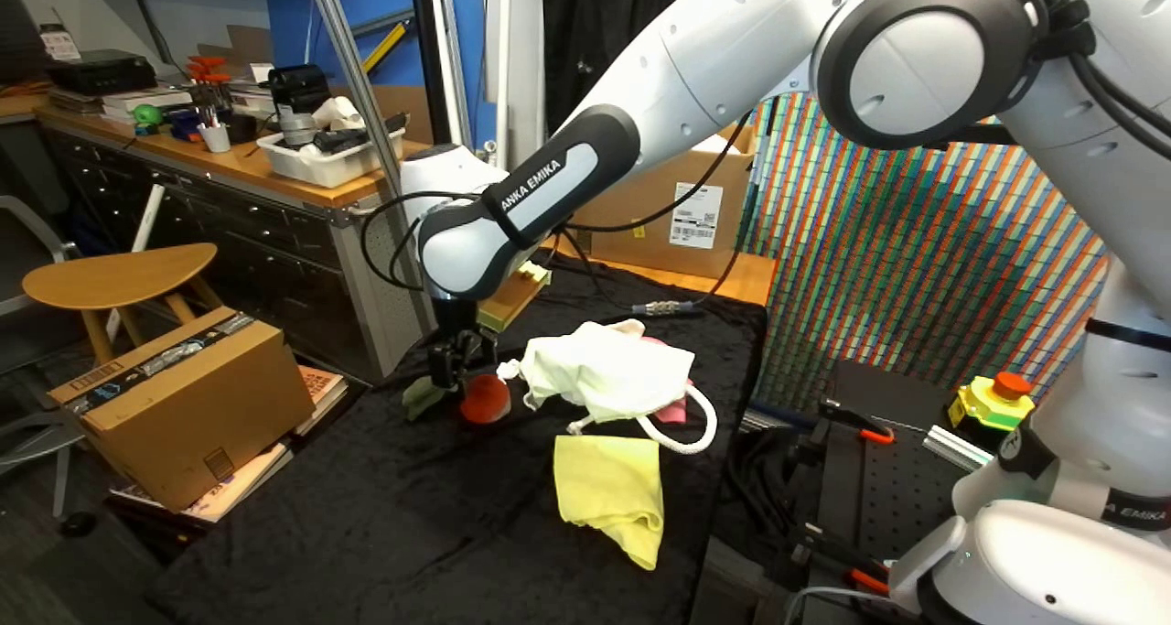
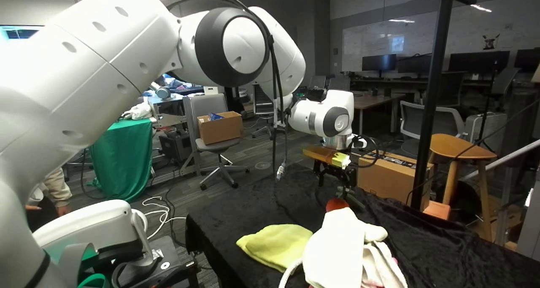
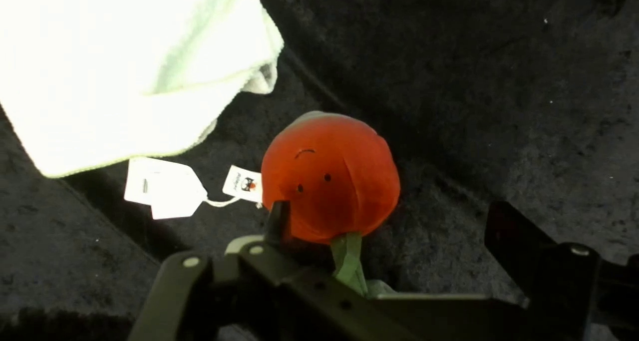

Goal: Pile all the objects closer to you

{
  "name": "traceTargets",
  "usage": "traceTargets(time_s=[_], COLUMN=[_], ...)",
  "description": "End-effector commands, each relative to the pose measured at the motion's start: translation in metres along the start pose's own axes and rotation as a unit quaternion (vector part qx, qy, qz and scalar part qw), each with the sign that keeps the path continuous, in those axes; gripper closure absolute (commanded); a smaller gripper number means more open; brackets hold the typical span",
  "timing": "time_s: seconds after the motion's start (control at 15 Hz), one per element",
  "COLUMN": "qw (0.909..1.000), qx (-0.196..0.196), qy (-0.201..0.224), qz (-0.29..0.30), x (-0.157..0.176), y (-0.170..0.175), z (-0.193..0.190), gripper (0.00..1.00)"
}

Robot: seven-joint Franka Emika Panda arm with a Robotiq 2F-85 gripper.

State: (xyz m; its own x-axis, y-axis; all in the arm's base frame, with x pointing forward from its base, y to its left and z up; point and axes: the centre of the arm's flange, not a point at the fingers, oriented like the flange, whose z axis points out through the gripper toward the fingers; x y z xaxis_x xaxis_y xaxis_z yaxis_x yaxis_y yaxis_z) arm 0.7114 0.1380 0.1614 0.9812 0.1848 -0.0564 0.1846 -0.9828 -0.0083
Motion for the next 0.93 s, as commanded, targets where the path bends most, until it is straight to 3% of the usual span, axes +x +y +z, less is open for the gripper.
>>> traceTargets(time_s=[0.0, 0.87], qw=[0.9994, 0.9987], qx=[-0.024, -0.029], qy=[-0.013, -0.028], qz=[0.02, 0.032], x=[0.018, 0.03], y=[0.002, 0.012], z=[0.009, 0.046], gripper=[0.0, 0.0])
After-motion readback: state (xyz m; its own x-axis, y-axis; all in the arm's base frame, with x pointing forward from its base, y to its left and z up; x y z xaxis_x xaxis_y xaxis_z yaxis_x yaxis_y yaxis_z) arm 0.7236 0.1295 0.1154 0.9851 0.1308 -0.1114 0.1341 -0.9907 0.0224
